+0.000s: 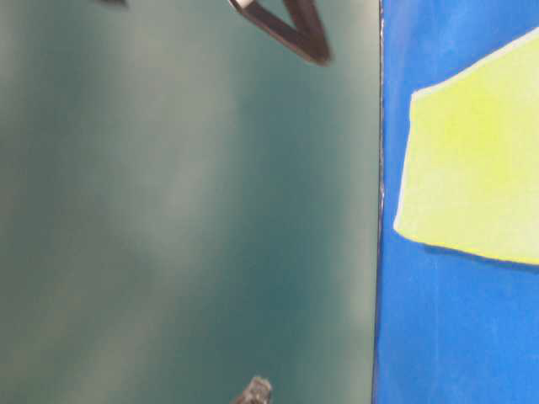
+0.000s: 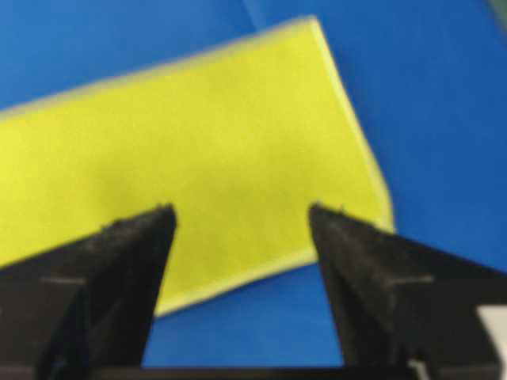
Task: Fold the yellow towel.
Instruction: 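Retract both grippers outward to the sides of the towel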
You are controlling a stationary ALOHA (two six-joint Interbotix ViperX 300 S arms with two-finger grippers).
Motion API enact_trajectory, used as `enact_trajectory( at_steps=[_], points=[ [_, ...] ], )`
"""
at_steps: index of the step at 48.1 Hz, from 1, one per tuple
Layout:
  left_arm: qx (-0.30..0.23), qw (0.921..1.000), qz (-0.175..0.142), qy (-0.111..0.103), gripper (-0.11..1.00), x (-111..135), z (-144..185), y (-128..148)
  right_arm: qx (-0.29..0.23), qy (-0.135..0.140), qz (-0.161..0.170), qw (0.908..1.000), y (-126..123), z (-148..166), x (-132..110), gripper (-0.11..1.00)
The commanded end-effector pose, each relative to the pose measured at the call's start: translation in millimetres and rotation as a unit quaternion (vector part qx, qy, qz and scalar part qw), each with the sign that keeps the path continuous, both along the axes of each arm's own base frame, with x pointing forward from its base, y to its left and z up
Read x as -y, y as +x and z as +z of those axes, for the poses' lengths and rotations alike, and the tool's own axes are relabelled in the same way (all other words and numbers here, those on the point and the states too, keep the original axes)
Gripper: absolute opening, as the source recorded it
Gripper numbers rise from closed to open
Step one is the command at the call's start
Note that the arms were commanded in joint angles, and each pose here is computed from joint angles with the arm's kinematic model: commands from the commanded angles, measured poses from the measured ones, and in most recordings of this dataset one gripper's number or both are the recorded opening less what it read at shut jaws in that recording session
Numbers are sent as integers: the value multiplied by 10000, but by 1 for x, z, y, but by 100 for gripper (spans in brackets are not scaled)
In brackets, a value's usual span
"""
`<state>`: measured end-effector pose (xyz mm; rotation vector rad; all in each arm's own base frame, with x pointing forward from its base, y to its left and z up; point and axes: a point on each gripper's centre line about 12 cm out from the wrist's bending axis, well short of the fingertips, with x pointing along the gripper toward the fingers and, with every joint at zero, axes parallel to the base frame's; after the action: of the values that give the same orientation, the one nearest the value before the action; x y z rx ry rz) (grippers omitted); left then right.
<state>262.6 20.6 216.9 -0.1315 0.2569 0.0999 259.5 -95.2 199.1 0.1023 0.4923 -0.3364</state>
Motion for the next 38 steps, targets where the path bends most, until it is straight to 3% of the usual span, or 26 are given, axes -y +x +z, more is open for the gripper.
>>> enact_trajectory(
  at_steps=[1,10,38],
  points=[
    [250,9996,103,45,77,-5,5,-3,542,-102,54,9985,-12,8,-7,66],
    [242,9995,205,49,77,-11,1,-5,728,-96,68,9973,-24,4,-13,66],
    [332,9989,319,69,76,-18,8,3,790,-103,140,9967,-18,10,-15,66]
  ],
)
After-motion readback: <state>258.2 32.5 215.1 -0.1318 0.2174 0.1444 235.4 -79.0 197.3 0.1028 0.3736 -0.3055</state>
